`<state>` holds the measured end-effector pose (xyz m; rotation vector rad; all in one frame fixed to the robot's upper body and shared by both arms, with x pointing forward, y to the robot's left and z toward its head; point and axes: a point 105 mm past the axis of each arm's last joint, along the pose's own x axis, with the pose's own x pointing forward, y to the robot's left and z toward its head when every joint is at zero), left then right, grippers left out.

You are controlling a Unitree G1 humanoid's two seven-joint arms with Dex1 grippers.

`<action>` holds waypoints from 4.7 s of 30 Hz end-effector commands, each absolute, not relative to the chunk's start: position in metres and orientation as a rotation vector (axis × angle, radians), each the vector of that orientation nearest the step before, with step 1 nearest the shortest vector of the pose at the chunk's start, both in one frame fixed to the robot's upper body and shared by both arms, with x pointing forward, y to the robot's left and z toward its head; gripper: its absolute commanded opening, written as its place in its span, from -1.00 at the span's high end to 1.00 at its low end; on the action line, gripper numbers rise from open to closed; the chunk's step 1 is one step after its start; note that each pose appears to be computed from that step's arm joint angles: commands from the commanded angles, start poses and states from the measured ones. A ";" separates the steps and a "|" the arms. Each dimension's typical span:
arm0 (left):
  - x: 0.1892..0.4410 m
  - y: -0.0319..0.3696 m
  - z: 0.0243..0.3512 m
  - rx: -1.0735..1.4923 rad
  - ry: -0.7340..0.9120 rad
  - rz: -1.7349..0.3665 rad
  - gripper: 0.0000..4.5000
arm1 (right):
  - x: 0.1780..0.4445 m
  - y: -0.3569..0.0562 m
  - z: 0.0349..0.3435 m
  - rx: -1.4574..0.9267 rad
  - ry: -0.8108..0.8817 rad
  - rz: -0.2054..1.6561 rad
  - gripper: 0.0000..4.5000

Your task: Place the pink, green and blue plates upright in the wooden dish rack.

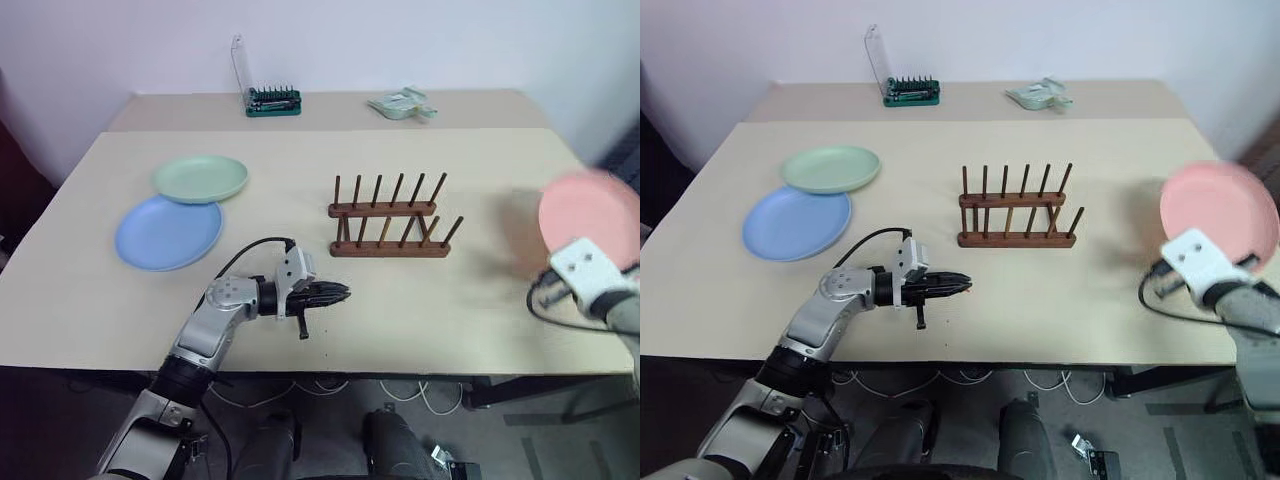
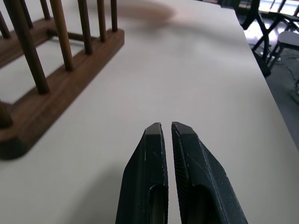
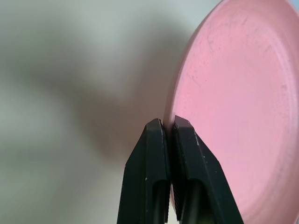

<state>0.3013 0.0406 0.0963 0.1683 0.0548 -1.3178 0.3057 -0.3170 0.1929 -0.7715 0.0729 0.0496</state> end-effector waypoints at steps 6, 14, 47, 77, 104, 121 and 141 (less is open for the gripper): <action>0.306 0.051 0.102 0.190 0.021 -1.271 0.88 | 0.280 -0.198 0.302 -0.228 -0.326 0.554 0.99; 0.305 0.058 0.114 0.155 -0.016 -1.274 0.88 | 0.274 -0.164 0.314 0.249 -0.301 0.841 0.99; 0.300 0.061 0.123 0.156 -0.035 -1.271 0.88 | 0.316 -0.219 0.259 0.437 -0.072 0.714 0.70; 0.386 0.245 0.204 -0.251 -0.180 -0.136 -0.97 | 0.288 -0.133 0.285 -0.634 -0.226 0.883 -0.56; 0.447 0.305 0.182 -0.647 0.118 0.368 -0.87 | 0.290 -0.107 0.234 -0.562 -0.167 0.906 -0.56; 0.448 0.295 0.185 -0.688 0.074 0.290 0.97 | 0.290 -0.108 0.234 -0.567 -0.175 0.890 -0.56; 0.455 0.256 0.208 -0.172 0.104 0.206 -0.97 | 0.295 -0.109 0.231 -0.556 -0.171 0.879 -0.56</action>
